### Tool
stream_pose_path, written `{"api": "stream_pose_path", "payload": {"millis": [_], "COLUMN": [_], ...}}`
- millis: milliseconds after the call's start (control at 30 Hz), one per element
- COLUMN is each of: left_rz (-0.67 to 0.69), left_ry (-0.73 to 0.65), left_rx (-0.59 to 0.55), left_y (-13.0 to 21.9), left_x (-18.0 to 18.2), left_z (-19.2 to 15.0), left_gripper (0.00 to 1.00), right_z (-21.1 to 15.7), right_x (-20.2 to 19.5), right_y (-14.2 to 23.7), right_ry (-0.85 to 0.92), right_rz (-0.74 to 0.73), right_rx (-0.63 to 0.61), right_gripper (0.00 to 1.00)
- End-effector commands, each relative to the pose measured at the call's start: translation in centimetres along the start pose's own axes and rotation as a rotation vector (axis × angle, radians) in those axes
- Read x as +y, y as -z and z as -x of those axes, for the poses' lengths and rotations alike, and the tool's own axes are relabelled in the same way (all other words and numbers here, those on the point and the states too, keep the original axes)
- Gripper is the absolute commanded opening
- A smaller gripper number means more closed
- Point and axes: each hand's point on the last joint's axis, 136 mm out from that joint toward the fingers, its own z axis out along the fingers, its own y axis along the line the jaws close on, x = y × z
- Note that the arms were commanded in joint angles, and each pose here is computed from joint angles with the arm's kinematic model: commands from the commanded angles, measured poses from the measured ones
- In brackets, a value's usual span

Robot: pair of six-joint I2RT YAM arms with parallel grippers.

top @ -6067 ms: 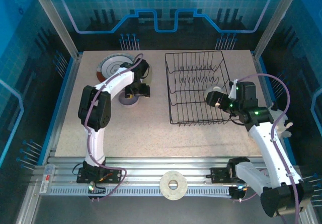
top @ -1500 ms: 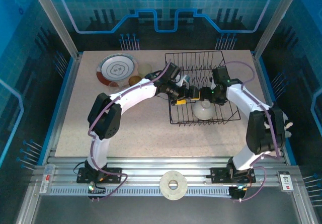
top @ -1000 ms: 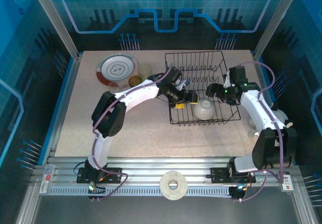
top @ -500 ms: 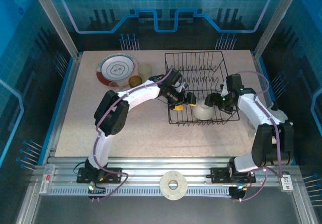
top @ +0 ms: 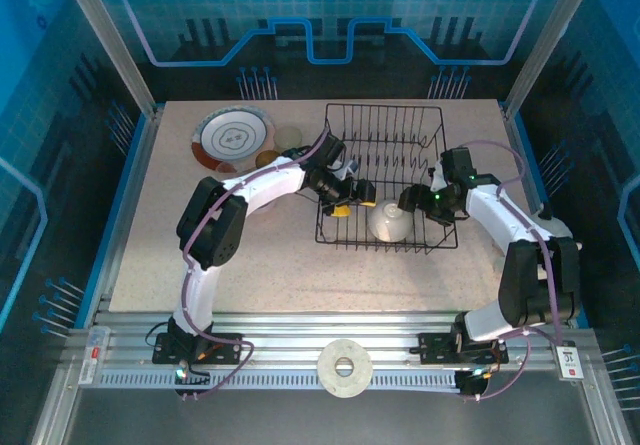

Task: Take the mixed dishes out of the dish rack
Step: Rotate the dish rack at the center of the table, then fasten the bowl onto the dish rack.

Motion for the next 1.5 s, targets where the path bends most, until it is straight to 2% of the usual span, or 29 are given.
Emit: {"api": "stream_pose_path", "payload": {"millis": [0,467,800,967,1067,1267,1467], "left_rz": [-0.032,-0.041,-0.083,-0.068,-0.070,-0.061,-0.128], "left_ry": [-0.014,-0.015,0.002,0.043,0.057,0.069,0.084], "left_rx": [0.007,0.017,0.022,-0.021,-0.040,-0.040,-0.026], "left_y": [0.9,0.3,0.2,0.6,0.8,0.7,0.3], "left_x": [-0.9,-1.3,-2.0,-1.3,-1.1,-0.8,-1.7], "left_z": [-0.5,-0.7,-0.7,-0.1,0.1,0.0,0.0], "left_gripper": [0.87,0.88,0.91,0.95,0.99,0.99,0.99], "right_z": [-1.0,-2.8,-4.5,-4.9,-5.2,-5.3,-5.2], "right_x": [1.2,-0.2,-1.5,-2.3,-2.6,-3.3,-3.6], "right_y": [-0.7,-2.4,-4.3,-4.7,-5.0,-5.3,-5.2], "right_ry": [-0.008,-0.010,-0.065,-0.090,-0.115,-0.156,-0.176], "right_rz": [0.069,0.013,0.034,0.028,0.041,0.049,0.038], "right_rx": [0.031,0.081,0.128,0.136,0.143,0.137,0.127], "right_gripper": [0.79,0.77,0.62,0.55,0.52,0.49,0.45]}}
